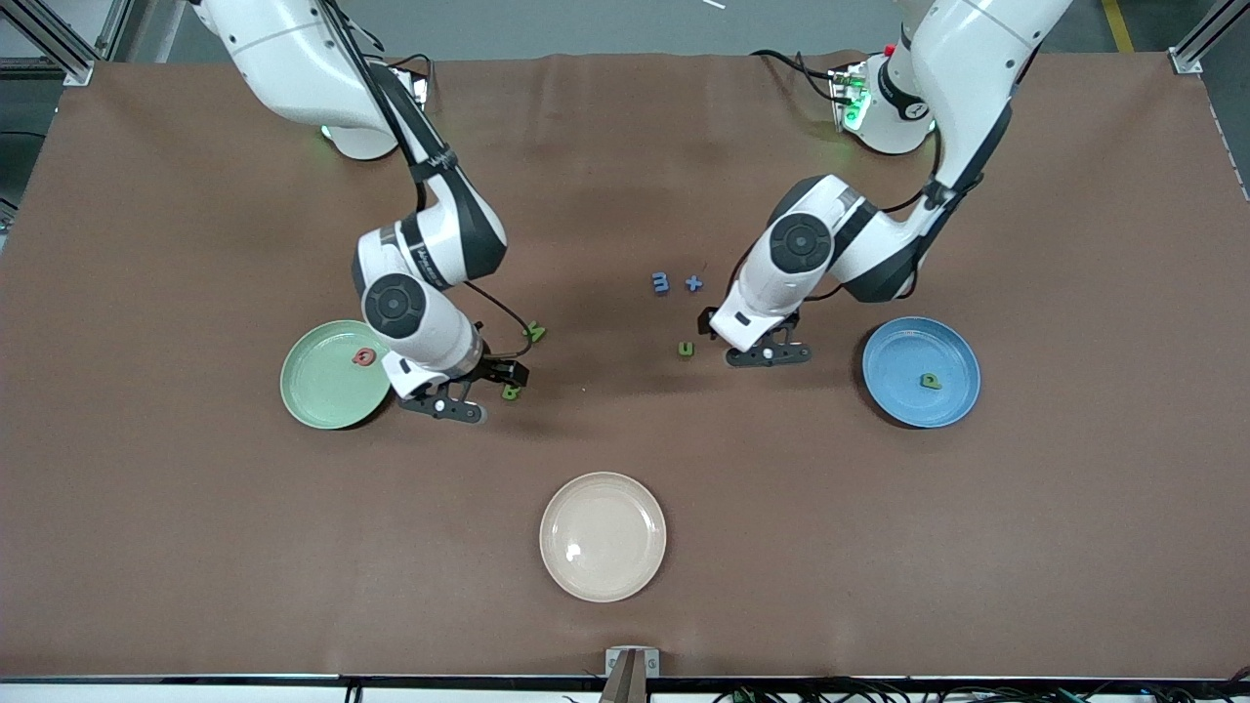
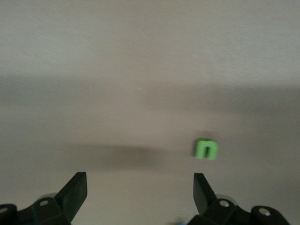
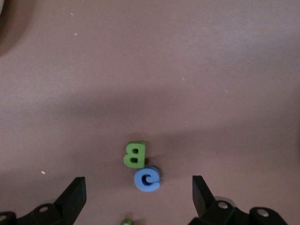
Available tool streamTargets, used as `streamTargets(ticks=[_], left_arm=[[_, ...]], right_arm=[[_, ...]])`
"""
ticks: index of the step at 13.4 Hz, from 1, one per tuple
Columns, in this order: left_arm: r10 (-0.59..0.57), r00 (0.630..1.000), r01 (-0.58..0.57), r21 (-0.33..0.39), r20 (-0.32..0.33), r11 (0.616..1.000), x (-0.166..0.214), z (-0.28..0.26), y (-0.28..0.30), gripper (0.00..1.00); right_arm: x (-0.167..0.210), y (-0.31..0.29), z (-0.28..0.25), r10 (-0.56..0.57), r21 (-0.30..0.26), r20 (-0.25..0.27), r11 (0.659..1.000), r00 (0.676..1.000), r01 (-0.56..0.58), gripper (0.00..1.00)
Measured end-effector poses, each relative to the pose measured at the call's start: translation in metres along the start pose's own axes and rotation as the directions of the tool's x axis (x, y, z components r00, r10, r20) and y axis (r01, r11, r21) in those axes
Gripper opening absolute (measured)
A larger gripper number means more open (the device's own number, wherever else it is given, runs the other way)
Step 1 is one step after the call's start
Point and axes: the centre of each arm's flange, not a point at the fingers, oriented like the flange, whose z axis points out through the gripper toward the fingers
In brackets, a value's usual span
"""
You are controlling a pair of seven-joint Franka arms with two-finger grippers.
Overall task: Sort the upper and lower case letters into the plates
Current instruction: 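Move the right gripper to the green B while the left gripper reaches green n, then grasp the green B with the right gripper while the left gripper grasps n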
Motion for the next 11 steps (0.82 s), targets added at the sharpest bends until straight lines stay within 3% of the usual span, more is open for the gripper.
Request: streamTargets(ticks=[5,11], left_arm=[[-0.077,0.996,0.077,-0.010,-0.037,0.997,0.015,0.027,0.033,1.00],[-0.108,0.990,0.110,0.021,-0.085,0.994,0.024,0.054,0.062,0.96]], right_arm=[[0.006,-0.015,0.031,-0.046,0.003,-0.068,0.999,0.997,0.046,0.96],[0.005,-0.015,0.045,0.006,-0.002,-0.063,1.000,0.998,-0.006,0.92]])
